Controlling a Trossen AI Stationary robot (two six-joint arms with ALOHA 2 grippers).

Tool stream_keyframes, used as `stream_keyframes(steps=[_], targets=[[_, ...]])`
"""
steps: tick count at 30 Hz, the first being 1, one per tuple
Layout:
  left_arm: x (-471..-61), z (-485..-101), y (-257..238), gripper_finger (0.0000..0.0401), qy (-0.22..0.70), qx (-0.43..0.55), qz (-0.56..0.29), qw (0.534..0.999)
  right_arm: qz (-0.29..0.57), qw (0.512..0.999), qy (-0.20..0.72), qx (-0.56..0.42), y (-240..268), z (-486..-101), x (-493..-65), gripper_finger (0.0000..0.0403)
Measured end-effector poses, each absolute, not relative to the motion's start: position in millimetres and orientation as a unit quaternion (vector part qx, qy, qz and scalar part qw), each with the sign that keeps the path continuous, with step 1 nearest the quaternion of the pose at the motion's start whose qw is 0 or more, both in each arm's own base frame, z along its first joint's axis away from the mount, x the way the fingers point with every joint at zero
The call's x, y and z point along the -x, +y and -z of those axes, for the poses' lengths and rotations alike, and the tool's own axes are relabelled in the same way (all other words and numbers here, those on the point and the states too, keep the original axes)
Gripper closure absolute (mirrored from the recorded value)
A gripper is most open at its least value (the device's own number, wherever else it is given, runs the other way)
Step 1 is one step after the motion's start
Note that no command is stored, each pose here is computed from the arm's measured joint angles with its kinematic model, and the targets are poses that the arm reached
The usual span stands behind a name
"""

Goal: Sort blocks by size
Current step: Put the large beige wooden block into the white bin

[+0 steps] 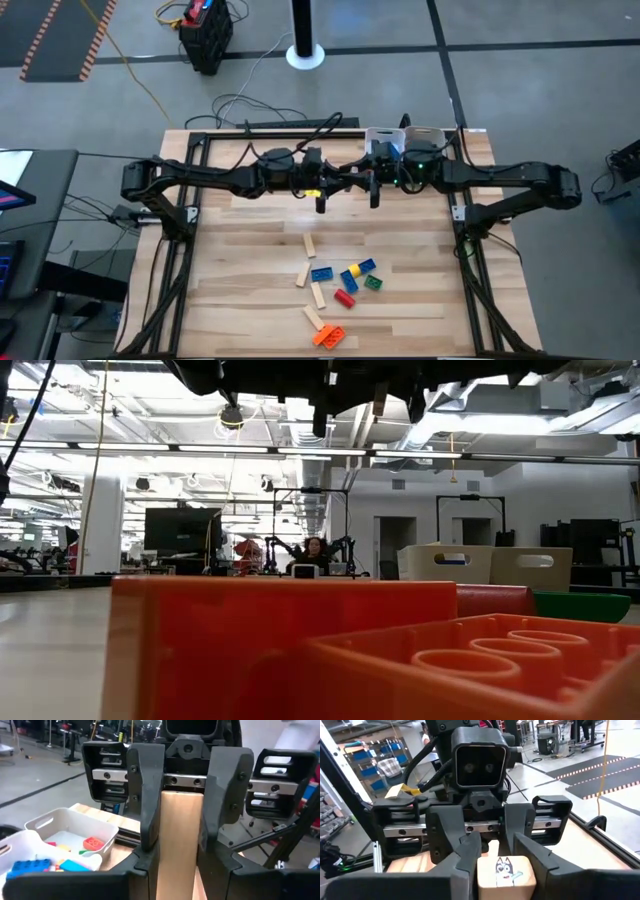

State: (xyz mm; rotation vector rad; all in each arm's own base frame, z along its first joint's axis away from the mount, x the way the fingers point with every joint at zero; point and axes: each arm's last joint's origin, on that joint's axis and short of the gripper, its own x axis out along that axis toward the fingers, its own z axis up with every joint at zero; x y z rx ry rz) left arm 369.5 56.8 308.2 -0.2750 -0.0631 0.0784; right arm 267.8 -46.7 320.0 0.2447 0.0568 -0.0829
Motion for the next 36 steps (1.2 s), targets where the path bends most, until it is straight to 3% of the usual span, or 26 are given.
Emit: stream_keyframes(steps=[2,8,12,21,28,36], targets=[[-369.6,-306.6,57.3,0.0275,-0.026,0.154,-0.053,0.986,0.043,0.991,0.03,-0.121,-47.3,-319.6,-267.7,0.0279],[-370.7,-300.4,59.4,0.0144,0.041,0.188,-0.077,0.978,0.037,0.991,0.044,-0.12,-53.0,-318.3,-264.2,0.0279],[-370.7,-298.4,58.4,0.0093,0.085,0.197,-0.087,0.973,0.052,0.988,0.071,-0.127,-60.9,-313.0,-261.5,0.0279],[-359.8,-300.0,41.1,0.0098,0.2,0.192,-0.213,0.937,0.166,0.958,0.176,-0.154,-94.3,-290.2,-244.8,0.0279],[-358.6,-291.7,26.5,0.0102,0.225,0.255,-0.23,0.912,0.299,0.901,0.278,-0.146,-126.0,-267.7,-222.8,0.0271],[-350.7,-279.8,17.1,0.0102,0.279,0.319,-0.252,0.87,0.347,0.87,0.315,-0.151,-156.7,-252.0,-211.6,0.0269]])
